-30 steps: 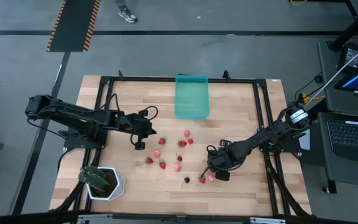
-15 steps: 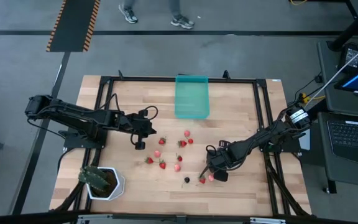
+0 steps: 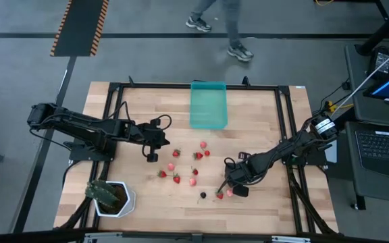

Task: Pick and placing Produce into tupperware
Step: Put the pink peach into the blue bin

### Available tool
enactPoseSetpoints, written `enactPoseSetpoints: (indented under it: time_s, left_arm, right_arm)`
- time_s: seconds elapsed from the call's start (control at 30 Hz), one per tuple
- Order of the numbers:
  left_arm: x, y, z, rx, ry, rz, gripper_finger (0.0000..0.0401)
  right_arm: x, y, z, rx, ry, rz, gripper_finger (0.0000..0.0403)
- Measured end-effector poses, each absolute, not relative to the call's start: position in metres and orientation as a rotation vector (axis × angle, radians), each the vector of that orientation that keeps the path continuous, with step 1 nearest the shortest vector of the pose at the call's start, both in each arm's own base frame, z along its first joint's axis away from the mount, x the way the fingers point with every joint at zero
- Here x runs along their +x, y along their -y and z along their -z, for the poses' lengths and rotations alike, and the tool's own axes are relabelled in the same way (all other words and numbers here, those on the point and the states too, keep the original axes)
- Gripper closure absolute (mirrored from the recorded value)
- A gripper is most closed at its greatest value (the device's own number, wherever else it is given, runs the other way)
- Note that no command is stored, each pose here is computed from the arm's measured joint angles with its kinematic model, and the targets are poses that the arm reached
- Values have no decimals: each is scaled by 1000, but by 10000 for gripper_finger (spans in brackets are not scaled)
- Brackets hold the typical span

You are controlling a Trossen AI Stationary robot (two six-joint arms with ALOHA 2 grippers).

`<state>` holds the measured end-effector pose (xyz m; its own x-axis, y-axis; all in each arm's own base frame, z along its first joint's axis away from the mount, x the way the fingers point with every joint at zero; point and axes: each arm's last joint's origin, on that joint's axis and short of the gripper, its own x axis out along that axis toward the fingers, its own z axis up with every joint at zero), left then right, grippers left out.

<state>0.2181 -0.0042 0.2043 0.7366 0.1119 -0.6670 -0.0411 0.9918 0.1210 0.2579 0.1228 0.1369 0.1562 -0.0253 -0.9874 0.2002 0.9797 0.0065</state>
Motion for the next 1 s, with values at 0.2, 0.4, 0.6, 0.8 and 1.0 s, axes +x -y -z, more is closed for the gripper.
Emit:
enactPoseSetpoints:
  time_s: [0.2,0.4,0.6,0.8,1.0]
  left_arm:
    - [218,4,-204,101,-738,-85,392]
    - [218,4,-204,101,-738,-85,397]
    - [218,4,-204,101,-738,-84,390]
    - [218,4,-204,101,-739,-85,399]
    - [218,4,-204,102,-746,-85,390]
  right_arm:
    - [258,-123,-137,147,-1409,165,321]
    - [257,-123,-137,147,-1412,168,321]
    - [255,-121,-143,171,-1405,186,324]
    - [253,-119,-160,221,-1348,181,324]
    - [249,-112,-186,244,-1228,187,324]
